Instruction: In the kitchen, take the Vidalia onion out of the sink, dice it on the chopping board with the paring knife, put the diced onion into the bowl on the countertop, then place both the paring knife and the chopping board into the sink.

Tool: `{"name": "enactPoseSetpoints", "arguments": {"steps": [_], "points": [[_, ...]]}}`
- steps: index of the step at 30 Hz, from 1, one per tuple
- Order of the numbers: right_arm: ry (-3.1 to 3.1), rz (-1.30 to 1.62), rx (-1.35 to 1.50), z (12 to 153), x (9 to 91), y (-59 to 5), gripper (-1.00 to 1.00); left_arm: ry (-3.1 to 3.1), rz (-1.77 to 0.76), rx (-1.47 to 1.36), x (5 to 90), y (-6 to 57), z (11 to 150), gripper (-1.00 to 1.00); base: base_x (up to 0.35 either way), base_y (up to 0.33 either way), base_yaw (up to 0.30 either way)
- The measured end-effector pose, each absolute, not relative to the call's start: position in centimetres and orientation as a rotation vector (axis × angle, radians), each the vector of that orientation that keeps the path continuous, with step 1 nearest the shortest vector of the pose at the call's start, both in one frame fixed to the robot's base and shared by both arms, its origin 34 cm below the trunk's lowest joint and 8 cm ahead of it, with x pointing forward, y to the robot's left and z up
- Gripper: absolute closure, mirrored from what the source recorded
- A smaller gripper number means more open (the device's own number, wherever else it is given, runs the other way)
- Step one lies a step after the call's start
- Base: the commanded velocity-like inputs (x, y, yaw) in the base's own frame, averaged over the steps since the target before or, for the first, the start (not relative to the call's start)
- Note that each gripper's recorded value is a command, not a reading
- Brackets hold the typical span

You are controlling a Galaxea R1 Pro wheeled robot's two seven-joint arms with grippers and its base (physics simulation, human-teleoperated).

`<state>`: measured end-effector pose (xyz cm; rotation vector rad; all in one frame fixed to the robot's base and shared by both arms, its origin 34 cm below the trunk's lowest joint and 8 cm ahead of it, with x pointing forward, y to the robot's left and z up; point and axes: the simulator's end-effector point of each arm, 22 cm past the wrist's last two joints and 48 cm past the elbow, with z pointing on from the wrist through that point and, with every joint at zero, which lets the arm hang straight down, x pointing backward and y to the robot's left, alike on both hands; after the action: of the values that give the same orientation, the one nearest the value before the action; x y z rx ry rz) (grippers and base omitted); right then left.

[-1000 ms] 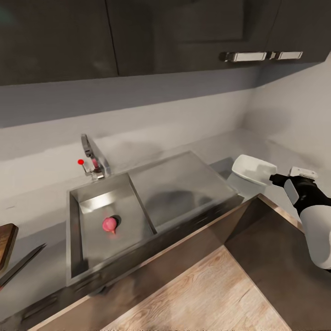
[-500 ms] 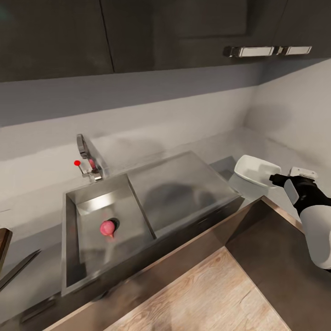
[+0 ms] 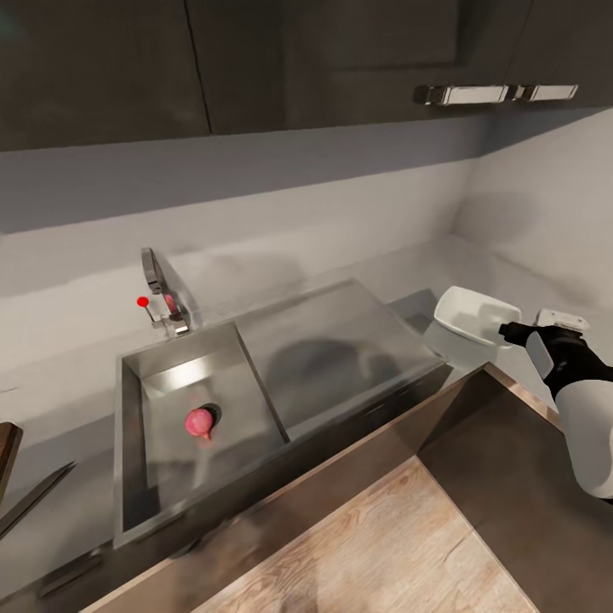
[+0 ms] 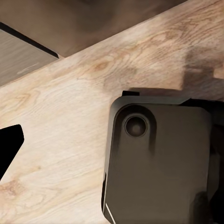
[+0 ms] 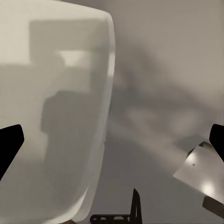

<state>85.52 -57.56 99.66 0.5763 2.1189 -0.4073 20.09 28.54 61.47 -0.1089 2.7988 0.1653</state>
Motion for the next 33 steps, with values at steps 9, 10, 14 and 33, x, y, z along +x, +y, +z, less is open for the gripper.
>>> {"name": "enactPoseSetpoints", "arguments": {"steps": [9,10,14,33], "points": [[2.127,-0.41,0.576,99.1,85.5,-57.6,-1.0,2.807,0.166,-0.108,19.8,28.5,61.4,-1.0,0.0,0.0,0.0],[2.128,-0.411,0.575,99.0,85.5,-57.6,-1.0,2.808,0.166,-0.108,19.7,28.5,61.4,-1.0,0.0,0.0,0.0],[2.132,-0.412,0.575,98.6,85.5,-57.6,-1.0,2.813,0.167,-0.108,19.6,28.5,61.4,-1.0,0.0,0.0,0.0],[2.155,-0.419,0.572,96.8,85.5,-57.5,-1.0,2.836,0.169,-0.107,18.7,28.5,61.2,-1.0,0.0,0.0,0.0]]}}
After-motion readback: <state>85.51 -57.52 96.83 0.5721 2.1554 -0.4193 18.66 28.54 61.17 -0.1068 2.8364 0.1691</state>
